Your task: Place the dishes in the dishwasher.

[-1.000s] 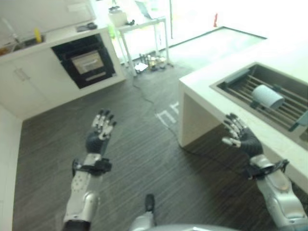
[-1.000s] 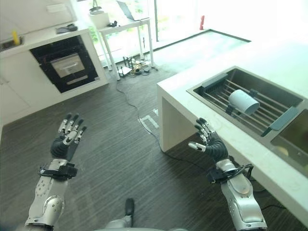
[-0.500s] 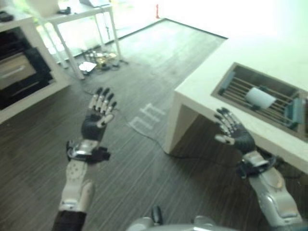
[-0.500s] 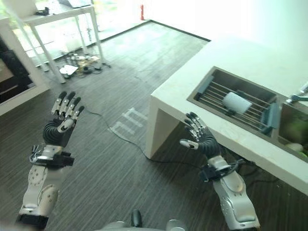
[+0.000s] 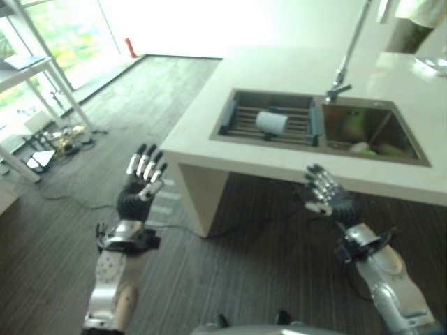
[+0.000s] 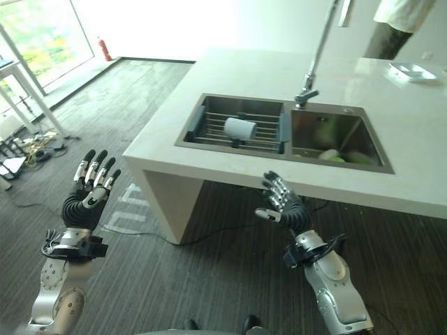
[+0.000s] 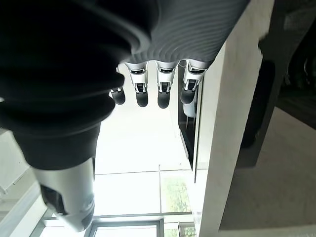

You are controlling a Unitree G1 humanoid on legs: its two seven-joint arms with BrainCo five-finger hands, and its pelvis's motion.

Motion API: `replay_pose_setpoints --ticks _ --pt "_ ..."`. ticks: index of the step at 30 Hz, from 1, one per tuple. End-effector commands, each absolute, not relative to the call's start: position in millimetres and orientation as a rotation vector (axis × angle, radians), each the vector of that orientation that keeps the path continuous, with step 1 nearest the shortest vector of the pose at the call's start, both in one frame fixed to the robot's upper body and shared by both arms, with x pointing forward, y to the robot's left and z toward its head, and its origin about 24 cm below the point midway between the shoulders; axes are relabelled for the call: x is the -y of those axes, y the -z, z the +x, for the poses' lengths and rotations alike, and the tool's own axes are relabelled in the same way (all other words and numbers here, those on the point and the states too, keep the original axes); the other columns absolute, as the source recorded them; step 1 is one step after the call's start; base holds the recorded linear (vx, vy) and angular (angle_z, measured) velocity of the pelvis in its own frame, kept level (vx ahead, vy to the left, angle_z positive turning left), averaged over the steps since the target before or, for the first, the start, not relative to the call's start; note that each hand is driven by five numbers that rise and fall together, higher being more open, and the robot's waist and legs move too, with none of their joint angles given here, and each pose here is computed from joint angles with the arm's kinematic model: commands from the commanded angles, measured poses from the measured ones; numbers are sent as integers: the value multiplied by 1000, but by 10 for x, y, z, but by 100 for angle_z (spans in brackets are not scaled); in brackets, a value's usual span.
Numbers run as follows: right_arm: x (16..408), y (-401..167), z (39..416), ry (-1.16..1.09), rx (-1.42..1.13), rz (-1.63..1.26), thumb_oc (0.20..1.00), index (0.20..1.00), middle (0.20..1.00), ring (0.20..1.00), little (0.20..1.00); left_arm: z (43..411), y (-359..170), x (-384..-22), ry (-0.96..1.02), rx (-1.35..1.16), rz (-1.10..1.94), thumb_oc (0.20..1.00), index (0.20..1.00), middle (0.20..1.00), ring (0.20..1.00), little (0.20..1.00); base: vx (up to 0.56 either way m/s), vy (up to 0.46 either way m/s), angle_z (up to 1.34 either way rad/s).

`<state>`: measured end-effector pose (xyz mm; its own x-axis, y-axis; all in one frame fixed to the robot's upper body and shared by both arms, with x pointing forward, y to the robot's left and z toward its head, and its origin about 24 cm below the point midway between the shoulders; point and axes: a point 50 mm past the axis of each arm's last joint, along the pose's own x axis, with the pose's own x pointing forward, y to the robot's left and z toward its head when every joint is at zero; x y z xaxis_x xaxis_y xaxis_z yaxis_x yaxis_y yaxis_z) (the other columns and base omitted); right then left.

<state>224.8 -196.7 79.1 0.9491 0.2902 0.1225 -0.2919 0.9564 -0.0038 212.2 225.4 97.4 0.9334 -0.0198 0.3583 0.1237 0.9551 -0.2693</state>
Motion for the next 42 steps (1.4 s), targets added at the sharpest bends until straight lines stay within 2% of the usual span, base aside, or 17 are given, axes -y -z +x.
replay_pose_setpoints --ticks 1,8,17,21,32,42 --pt "1957 -1170 2333 -295 345 70 1000 1000 1000 1000 1000 2238 -1312 -2258 129 521 -293 1000 1000 1000 1000 1000 152 -253 -11" --pt "2025 -1149 2288 -287 331 44 1000 1000 1000 1000 1000 2224 -1256 -2193 145 509 -301 1000 1000 1000 1000 1000 179 -160 -6" --pt "1944 -1189 2341 -312 341 24 1000 1000 1000 1000 1000 2200 -1240 -2195 145 532 -257 1000 1000 1000 1000 1000 264 267 -23" --pt "1966 -1186 2249 -336 330 52 1000 1000 1000 1000 1000 2269 -1318 -2245 146 543 -241 1000 1000 1000 1000 1000 240 359 -37" --pt "1837 -1114 2318 -360 301 56 1000 1000 1000 1000 1000 2278 -1270 -2256 131 477 -212 1000 1000 1000 1000 1000 156 272 0" --pt "1864 -1096 2288 -357 298 78 1000 1000 1000 1000 1000 2234 -1270 -2228 135 480 -152 1000 1000 1000 1000 1000 106 -57 -31"
